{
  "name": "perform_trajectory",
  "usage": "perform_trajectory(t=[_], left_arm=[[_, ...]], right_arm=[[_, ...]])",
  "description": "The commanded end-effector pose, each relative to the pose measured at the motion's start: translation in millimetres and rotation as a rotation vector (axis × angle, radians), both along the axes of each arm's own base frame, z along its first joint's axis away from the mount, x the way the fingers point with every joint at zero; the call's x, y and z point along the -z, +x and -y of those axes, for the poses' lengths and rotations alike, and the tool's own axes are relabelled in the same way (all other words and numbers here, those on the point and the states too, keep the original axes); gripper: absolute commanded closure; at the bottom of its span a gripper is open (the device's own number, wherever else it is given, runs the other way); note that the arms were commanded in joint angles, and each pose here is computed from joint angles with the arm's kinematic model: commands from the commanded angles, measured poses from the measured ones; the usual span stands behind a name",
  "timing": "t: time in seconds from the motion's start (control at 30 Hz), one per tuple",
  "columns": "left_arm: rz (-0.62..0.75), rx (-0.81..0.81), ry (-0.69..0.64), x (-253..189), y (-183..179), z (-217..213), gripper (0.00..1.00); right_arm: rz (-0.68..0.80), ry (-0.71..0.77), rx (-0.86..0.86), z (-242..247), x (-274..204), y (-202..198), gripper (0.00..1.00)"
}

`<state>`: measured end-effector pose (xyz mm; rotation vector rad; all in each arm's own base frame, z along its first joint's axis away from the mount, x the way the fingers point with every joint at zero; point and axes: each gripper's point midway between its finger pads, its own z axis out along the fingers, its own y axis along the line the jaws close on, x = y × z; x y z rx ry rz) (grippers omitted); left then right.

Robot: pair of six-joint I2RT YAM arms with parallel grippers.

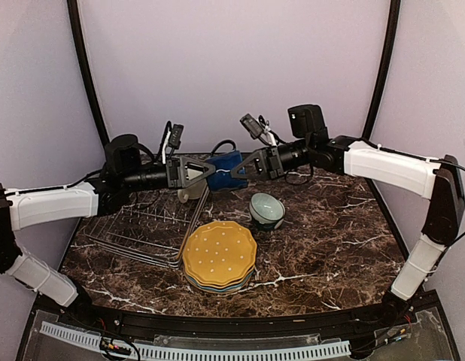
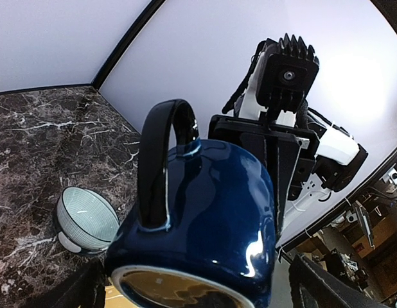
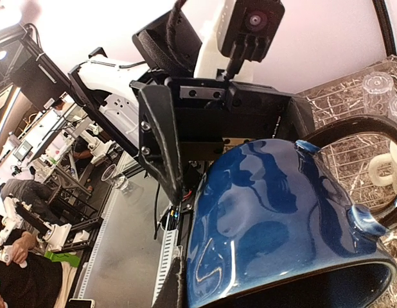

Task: Load the mixed dishes into the dish rack

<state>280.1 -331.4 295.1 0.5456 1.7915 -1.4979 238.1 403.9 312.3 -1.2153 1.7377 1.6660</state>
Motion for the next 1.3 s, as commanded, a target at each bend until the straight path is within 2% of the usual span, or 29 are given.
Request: perform_trajectory(t=[0.0, 0.27, 0.5, 0.73, 0.9, 1.0, 1.07, 1.13, 1.17, 1.2, 1.23, 1.27], left_arm=[[0.046, 0.057, -0.027, -7, -4, 13, 0.01], [0.029, 0.153, -0.106, -16, -15, 27, 0.01], [0.038, 0.149, -0.119, -20, -14, 28, 0.07], [0.05, 0.123, -0.118, -21, -11, 25, 0.01], [0.05, 0.116, -0.115, -20, -10, 25, 0.02], [0.05, 0.121, -0.114, -20, -11, 26, 0.11], [0.052, 0.127, -0.117, -21, -11, 26, 0.22], [0.061, 0.134, -0.125, -23, -13, 26, 0.38], [0.067, 0.135, -0.131, -25, -13, 25, 0.57], [0.074, 0.128, -0.144, -29, -13, 23, 0.67], [0.083, 0.123, -0.157, -32, -12, 22, 0.87], [0.073, 0.105, -0.167, -34, -10, 17, 0.93]], right_arm=[[0.096, 0.138, -0.067, 3, -42, -13, 1.0], [0.081, 0.148, -0.082, 3, -41, -15, 1.0], [0.073, 0.144, -0.088, 4, -38, -17, 1.0], [0.062, 0.143, -0.103, 4, -36, -18, 1.0], [0.051, 0.144, -0.112, 4, -34, -19, 1.0], [0.05, 0.146, -0.109, 4, -34, -19, 1.0], [0.045, 0.143, -0.102, 3, -33, -18, 1.0], [0.035, 0.133, -0.086, 1, -31, -14, 1.0], [0.03, 0.124, -0.076, 0, -29, -11, 1.0], [0.024, 0.113, -0.065, -1, -27, -9, 0.98], [0.018, 0.101, -0.053, -2, -24, -6, 0.93], [0.011, 0.089, -0.037, -2, -21, -2, 0.85]])
